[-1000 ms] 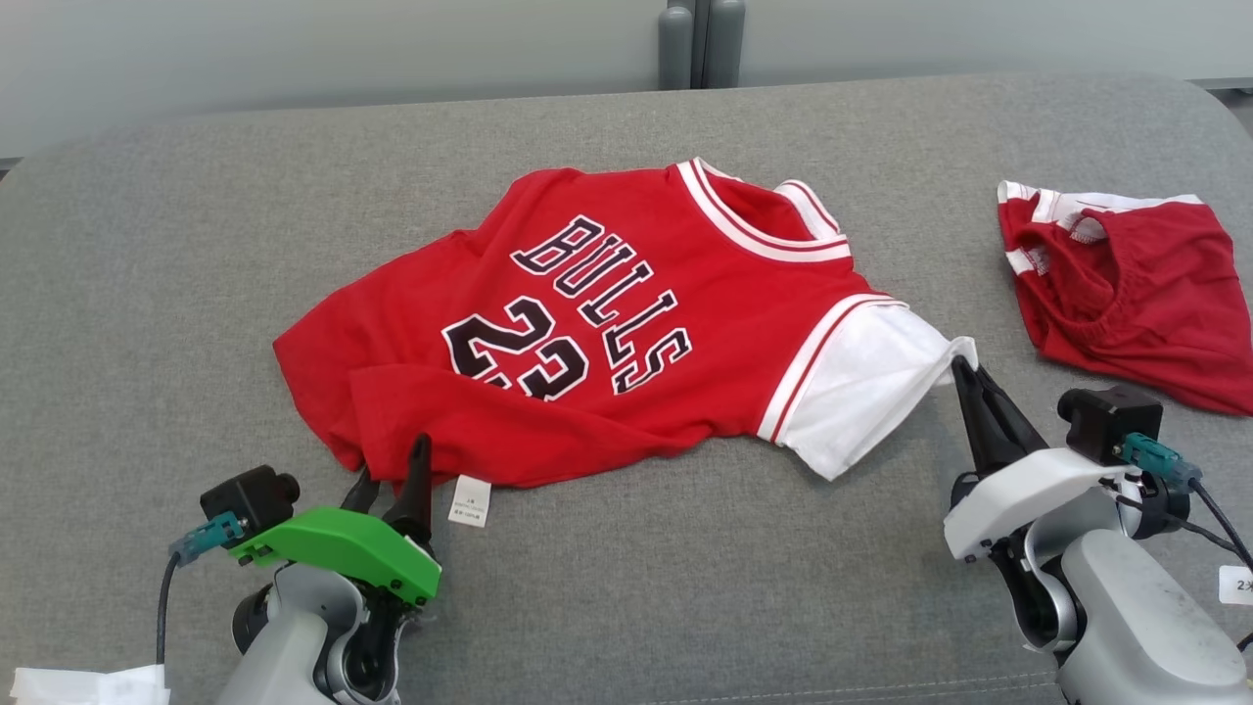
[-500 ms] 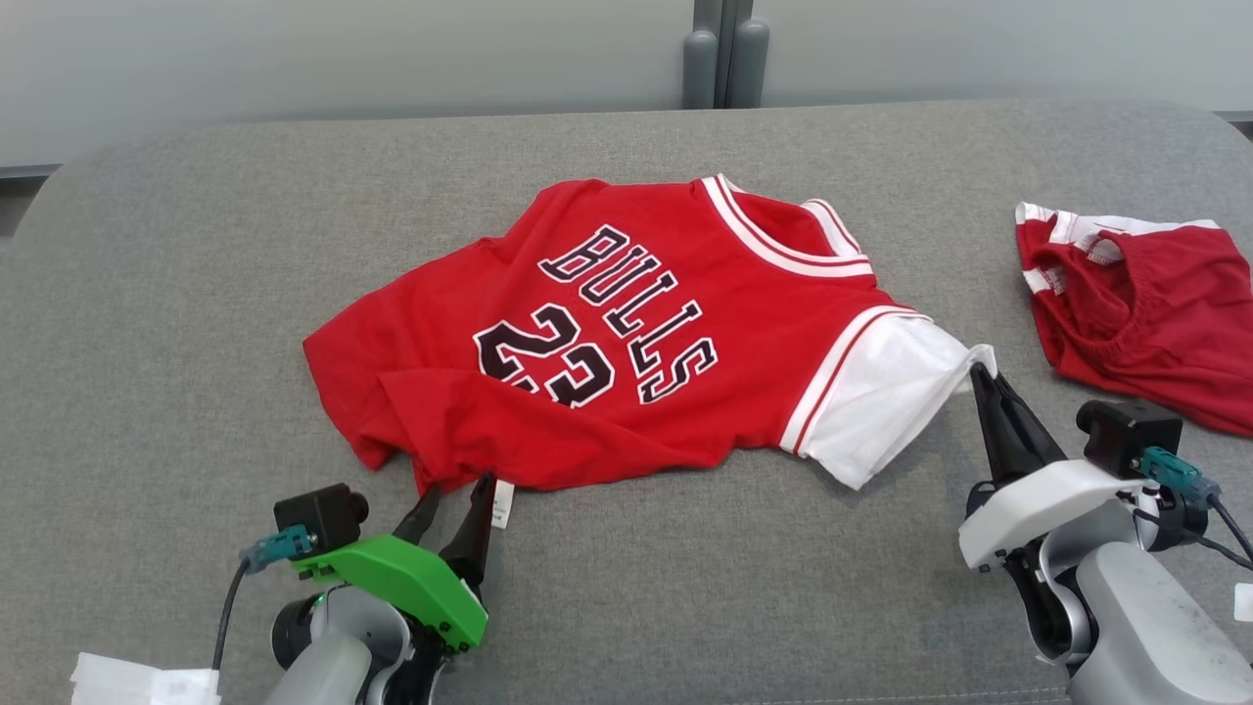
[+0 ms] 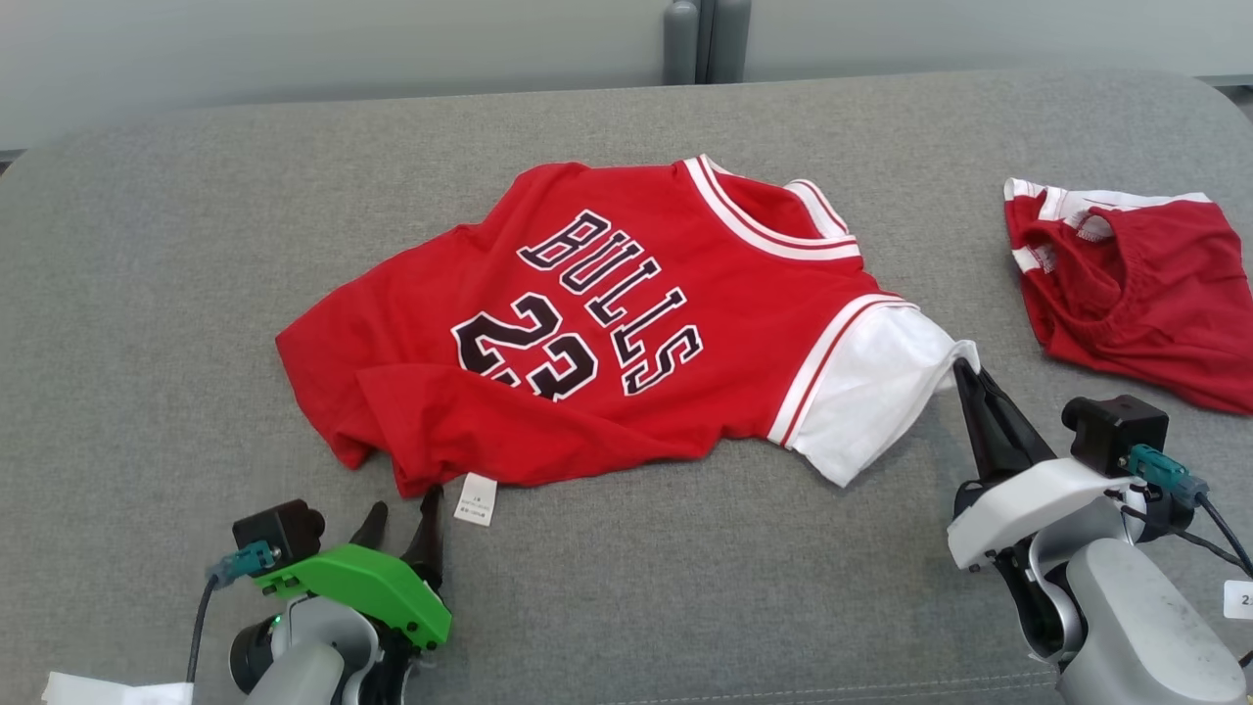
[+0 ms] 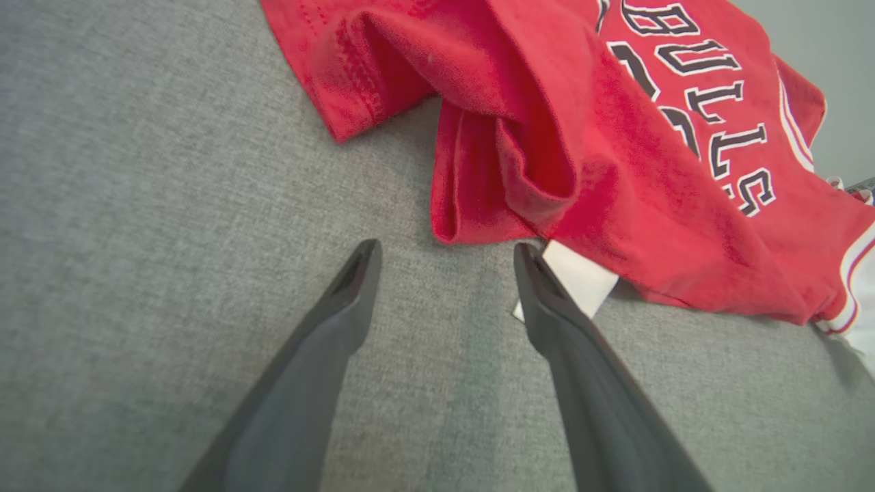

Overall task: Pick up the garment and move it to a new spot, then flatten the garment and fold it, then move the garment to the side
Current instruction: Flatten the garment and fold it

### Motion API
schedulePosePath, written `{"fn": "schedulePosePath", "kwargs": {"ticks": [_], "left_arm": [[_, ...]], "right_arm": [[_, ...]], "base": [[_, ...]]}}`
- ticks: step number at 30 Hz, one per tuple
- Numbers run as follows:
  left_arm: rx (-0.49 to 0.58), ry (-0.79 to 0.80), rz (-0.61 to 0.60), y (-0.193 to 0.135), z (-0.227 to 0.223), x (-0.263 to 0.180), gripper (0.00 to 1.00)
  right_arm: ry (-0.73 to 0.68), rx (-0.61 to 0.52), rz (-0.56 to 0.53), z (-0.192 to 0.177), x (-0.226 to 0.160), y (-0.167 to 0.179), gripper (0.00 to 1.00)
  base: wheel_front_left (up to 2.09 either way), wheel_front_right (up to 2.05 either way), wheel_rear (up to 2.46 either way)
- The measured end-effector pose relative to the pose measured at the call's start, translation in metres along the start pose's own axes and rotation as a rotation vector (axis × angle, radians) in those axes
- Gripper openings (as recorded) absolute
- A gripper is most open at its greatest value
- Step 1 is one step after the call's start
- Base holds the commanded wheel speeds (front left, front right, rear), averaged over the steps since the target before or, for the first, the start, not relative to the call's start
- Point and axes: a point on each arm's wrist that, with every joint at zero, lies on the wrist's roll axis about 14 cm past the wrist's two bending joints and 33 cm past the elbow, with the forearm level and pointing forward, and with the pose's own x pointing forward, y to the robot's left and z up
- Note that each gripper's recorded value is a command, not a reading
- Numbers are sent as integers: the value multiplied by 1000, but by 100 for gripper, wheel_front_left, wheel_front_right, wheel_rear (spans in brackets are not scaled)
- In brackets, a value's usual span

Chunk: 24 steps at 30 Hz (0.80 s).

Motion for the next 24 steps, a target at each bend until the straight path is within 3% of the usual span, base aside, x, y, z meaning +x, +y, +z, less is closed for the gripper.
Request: {"fn": "schedulePosePath", "kwargs": {"ticks": [6,7,8,10,11,19,24], "left_arm": [[10,-16,-13,-8,9,13,100],[12,-12,-16,-10,8,15,96],[18,-3,-19,-12,6,16,63],[22,9,-21,-13,2,17,30],[23,10,-22,-14,1,17,0],[24,-17,-61,-23,6,18,0],[0,-89,-141,-41,26,15,0]], "right_arm": [[0,-2,-15,0,-1,-7,0],[-1,-2,-21,0,-1,-9,0],[-2,-2,-29,0,-1,-12,0],[-4,-4,-41,1,-1,-16,0],[-4,-2,-43,1,-1,-16,0],[-31,11,-60,8,0,-20,0],[-111,21,-80,34,5,-26,0]], "base": [[0,0,0],[0,0,0],[0,0,0],[0,0,0],[0,0,0],[0,0,0],[0,0,0]]}}
